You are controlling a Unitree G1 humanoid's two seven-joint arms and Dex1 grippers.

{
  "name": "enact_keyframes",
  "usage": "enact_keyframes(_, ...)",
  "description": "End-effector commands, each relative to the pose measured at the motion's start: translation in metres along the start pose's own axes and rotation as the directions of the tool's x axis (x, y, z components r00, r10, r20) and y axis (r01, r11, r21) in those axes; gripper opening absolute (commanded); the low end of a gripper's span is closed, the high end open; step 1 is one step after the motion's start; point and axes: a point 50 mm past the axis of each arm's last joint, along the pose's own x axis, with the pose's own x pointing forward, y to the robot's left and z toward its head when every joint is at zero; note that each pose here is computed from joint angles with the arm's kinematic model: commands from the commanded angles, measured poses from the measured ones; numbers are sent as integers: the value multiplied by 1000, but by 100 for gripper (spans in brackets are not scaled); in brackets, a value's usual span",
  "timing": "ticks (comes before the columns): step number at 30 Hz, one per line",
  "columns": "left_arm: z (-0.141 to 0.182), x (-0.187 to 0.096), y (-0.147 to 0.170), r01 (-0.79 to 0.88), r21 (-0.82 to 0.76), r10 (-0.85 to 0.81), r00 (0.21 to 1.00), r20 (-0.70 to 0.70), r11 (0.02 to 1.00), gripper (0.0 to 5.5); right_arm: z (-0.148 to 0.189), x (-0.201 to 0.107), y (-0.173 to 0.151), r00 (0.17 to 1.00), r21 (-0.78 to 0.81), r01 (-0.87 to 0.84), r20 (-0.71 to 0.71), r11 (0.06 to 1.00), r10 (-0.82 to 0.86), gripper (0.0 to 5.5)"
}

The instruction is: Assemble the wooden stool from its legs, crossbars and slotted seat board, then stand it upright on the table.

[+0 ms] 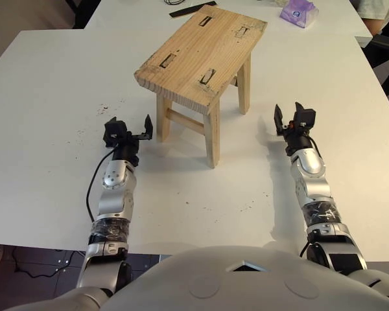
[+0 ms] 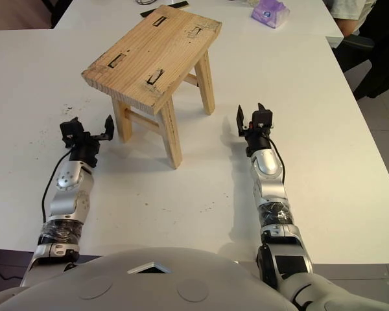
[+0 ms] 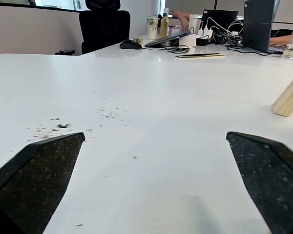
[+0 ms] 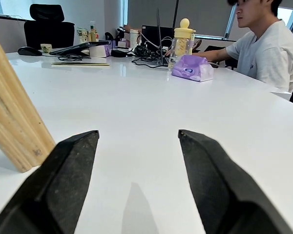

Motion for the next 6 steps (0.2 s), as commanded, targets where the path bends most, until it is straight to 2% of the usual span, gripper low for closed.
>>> enact_keyframes(1, -7, 5, 2, -13, 22, 13, 1000, -12, 1000, 538, -4, 6, -1, 1000, -8, 2, -11, 1000, -2, 302)
enact_keyframes(5, -10, 13, -9, 0, -9, 0, 1000, -11, 1000, 483, -7, 14, -1, 1000, -15, -1, -20, 1000, 0, 302)
enact_keyframes(6, -10, 15, -13, 14, -1, -14, 1000, -8, 1000, 483, -7, 16, -2, 1000, -16, 2, -20, 1000, -2, 302)
